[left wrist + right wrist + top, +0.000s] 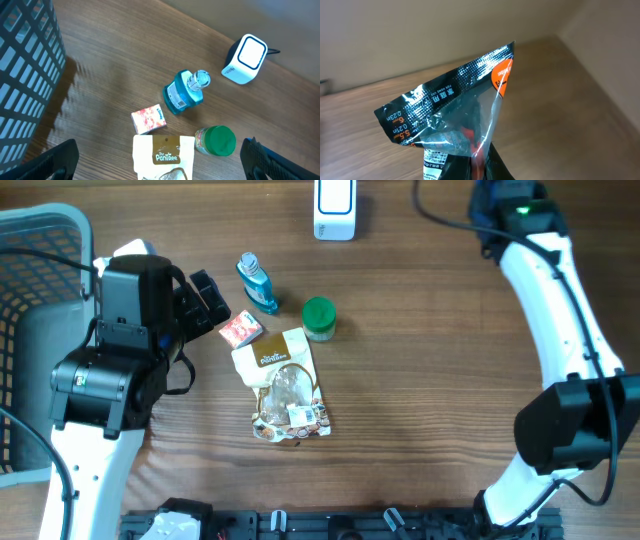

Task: Scan the item barcode
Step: 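Move the black package right and drop it on the table's right edge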

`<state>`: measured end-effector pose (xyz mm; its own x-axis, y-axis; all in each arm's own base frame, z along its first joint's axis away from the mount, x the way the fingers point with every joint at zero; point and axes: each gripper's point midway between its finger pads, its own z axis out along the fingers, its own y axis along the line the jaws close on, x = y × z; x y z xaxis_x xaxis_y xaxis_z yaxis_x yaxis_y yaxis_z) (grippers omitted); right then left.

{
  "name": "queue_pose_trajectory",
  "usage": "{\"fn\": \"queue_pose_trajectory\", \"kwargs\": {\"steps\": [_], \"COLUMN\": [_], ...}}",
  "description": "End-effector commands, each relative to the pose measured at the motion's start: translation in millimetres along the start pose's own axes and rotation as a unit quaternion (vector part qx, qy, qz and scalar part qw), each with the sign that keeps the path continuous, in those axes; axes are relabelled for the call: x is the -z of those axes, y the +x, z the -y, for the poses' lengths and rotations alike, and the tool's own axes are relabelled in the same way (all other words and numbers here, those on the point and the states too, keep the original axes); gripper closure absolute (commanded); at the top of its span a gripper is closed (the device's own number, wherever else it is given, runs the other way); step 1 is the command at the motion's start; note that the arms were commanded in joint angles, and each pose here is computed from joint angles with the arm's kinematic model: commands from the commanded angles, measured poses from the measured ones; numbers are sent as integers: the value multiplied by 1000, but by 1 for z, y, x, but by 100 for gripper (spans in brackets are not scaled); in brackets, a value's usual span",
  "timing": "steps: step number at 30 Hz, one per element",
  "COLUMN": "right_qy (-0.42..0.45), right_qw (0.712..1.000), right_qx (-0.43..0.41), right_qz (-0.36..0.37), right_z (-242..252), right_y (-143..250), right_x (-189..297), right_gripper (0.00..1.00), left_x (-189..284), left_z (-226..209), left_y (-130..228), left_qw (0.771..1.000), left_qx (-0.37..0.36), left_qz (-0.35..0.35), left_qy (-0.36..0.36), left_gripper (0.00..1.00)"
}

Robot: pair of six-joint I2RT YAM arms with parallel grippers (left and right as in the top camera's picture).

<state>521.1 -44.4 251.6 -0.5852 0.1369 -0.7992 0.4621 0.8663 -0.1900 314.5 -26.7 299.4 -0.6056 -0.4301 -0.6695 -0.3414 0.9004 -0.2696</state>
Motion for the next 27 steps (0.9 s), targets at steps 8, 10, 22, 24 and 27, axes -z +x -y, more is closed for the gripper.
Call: {"fn": "queue_pose_trajectory", "kwargs": {"steps": [8,10,22,24,27], "right_qy": [130,147,251,265,283], "right_qw": [982,978,936,929,919], "right_qx": [-134,-146,-236,-243,-248], "right_qz": [-26,-34,-77,-85,-114], "right_z": [110,126,233,248,265], "right_y": [33,50,135,144,170], "right_x": [-42,-55,-93,-97,-112], "right_gripper": [95,95,95,95,95], "left_x": [6,6,6,6,6], "left_z": [-1,-1,-1,-1,-1], "left_y": [-7,-7,-7,-7,-7], "left_qw": [1000,1000,1000,1000,1000], "left_qx": [-3,-3,-3,-3,-3], "left_qz": [14,14,14,14,14], "left_qy": [0,0,0,0,0], "left_gripper": [0,0,0,0,0]}}
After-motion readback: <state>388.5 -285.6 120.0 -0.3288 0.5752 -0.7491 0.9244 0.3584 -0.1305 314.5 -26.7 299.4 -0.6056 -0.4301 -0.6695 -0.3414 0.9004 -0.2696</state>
